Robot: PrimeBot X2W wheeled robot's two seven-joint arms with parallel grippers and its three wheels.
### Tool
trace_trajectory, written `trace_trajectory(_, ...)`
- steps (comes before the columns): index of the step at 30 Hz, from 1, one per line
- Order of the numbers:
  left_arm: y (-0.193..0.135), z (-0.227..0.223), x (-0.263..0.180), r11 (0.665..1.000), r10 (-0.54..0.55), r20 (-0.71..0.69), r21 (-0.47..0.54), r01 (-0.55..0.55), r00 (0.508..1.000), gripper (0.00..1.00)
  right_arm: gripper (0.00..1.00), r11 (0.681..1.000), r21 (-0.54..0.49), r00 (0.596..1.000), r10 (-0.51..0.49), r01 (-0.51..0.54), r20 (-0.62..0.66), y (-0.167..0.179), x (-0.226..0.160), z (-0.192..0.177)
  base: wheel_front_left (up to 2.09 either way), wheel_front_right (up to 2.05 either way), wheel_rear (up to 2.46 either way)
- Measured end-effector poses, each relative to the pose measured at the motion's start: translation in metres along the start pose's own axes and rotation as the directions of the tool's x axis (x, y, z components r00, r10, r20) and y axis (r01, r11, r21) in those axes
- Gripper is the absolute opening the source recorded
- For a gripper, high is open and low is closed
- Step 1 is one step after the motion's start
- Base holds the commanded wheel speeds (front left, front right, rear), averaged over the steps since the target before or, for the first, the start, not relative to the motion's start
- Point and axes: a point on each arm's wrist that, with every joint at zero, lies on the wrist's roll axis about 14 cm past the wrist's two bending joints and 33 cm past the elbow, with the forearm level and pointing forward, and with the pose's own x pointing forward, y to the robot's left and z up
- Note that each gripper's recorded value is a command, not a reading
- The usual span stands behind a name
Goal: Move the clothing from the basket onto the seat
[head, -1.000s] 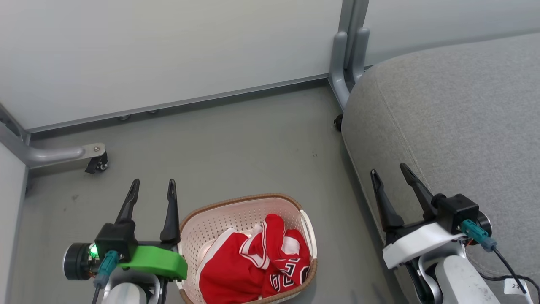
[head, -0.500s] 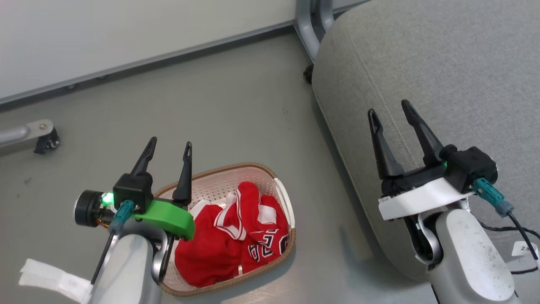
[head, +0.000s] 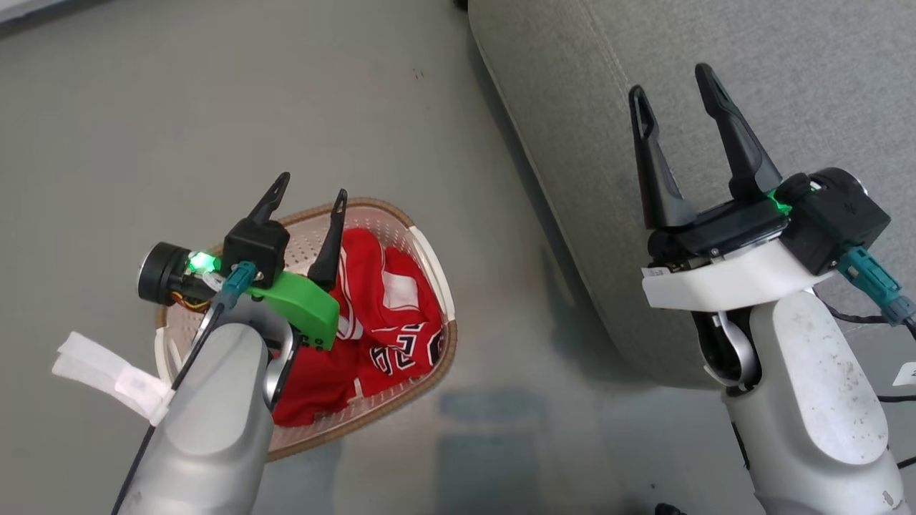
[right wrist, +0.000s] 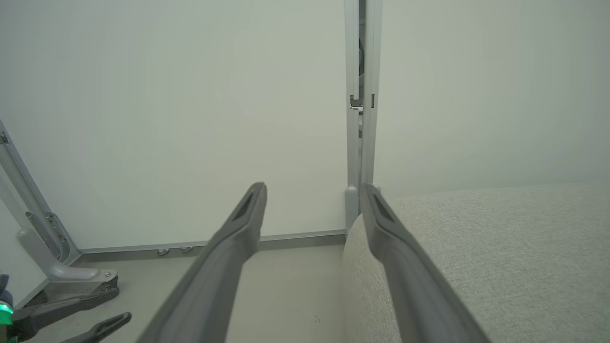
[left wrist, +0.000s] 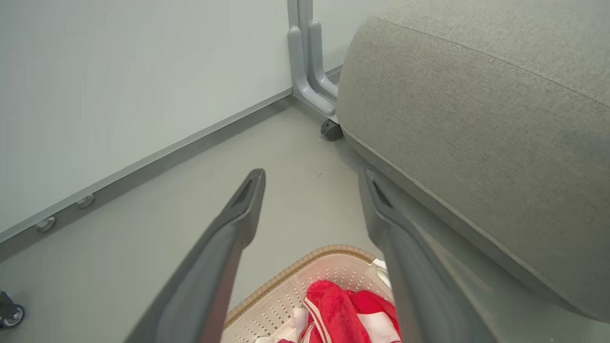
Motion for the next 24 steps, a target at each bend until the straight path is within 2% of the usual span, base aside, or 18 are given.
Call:
trace_trajectory(7,-0.012,-0.063,0.022,0.997,-0.075,-0.148,-0.036,0.070,0.986,1.00,1.00,1.000,-0.010,0.999,-0.006,0.006,-0.047,-0.010,0.009,-0.030,0.00,0.00,0.00)
trace_trajectory(16,-0.019,-0.141,0.032,0.990,-0.132,-0.331,-0.096,0.105,0.934,1.00,1.00,1.000,-0.011,0.994,-0.011,0.010,-0.108,-0.019,0.013,-0.069,0.00,0.00,0.00)
trace_trajectory(24,-0.035,-0.205,0.022,0.980,-0.191,-0.489,-0.145,0.136,0.851,1.00,1.00,1.000,-0.018,0.986,-0.027,0.024,-0.163,-0.028,0.010,-0.101,0.00,0.00,0.00)
